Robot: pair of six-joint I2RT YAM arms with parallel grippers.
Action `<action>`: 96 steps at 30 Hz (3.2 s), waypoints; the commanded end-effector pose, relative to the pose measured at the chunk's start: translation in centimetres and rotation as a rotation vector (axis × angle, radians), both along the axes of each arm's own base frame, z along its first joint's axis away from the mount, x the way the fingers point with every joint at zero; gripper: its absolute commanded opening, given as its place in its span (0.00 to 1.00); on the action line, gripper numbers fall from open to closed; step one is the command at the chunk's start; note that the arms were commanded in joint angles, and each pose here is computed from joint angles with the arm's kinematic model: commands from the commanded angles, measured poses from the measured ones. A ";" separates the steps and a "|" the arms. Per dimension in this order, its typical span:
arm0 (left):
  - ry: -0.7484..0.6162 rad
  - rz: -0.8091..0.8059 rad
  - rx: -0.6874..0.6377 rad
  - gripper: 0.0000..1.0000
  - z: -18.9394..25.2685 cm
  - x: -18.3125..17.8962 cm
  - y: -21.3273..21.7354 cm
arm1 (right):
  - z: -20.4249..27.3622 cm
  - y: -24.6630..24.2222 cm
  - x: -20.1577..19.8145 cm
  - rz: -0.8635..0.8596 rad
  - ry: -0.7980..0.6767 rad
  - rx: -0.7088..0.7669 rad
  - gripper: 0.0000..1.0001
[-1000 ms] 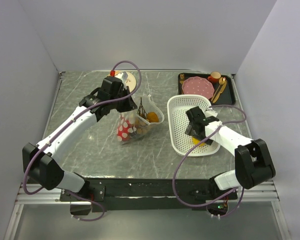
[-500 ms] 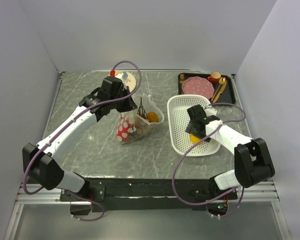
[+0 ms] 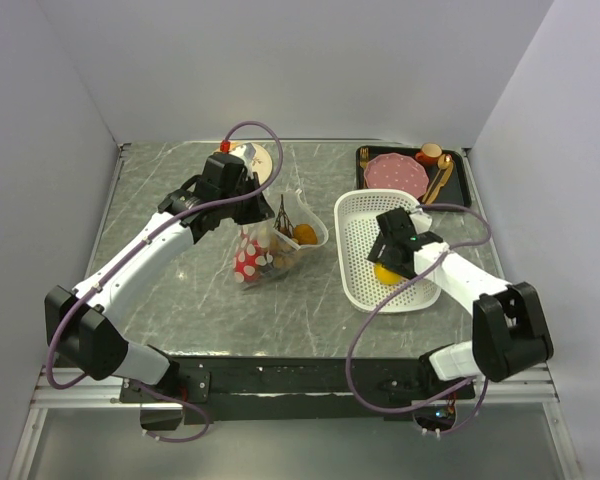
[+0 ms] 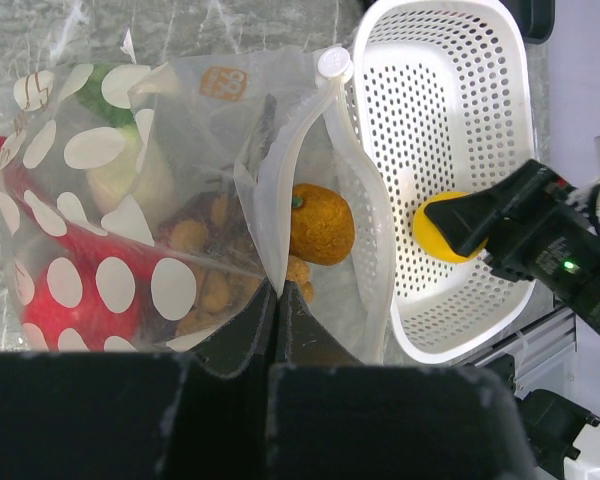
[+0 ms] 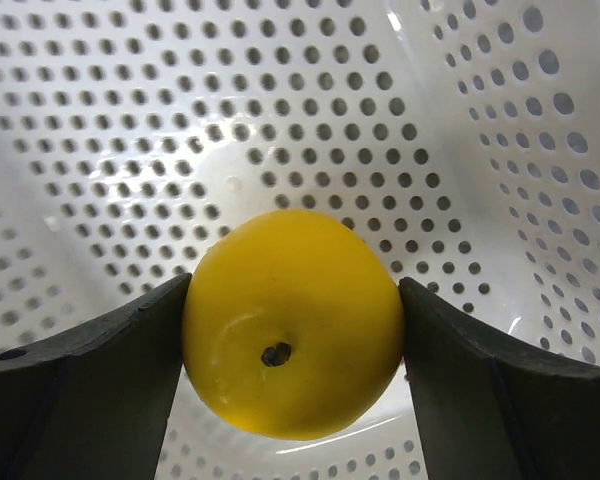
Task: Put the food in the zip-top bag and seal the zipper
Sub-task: Pick up the fake fruit from the bin, then place the fake fruit in the zipper food storage bag.
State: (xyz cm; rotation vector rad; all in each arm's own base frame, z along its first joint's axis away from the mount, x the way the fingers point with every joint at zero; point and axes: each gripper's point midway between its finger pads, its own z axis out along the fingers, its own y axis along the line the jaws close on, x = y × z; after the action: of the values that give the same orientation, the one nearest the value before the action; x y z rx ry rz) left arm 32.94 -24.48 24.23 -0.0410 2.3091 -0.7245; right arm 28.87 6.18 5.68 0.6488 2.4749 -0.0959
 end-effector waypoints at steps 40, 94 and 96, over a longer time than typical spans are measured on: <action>-0.075 -0.104 -0.096 0.01 3.9 -0.6 -2.1 | 12.9 30.4 4.9 0.781 -0.239 0.814 0.52; -0.052 -0.049 -0.027 0.01 2.1 -1.0 -0.5 | 13.6 23.5 9.0 0.848 -0.335 0.509 0.59; -0.051 -0.050 -0.028 0.01 2.1 -1.0 -0.5 | 13.8 23.3 8.5 0.850 -0.349 0.510 0.59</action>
State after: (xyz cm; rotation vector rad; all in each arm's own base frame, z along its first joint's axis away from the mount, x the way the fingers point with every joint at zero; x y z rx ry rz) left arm 31.62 -24.45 24.26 -0.0140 2.3361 -0.7272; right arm 38.18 28.96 16.46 -0.1719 2.3212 0.8613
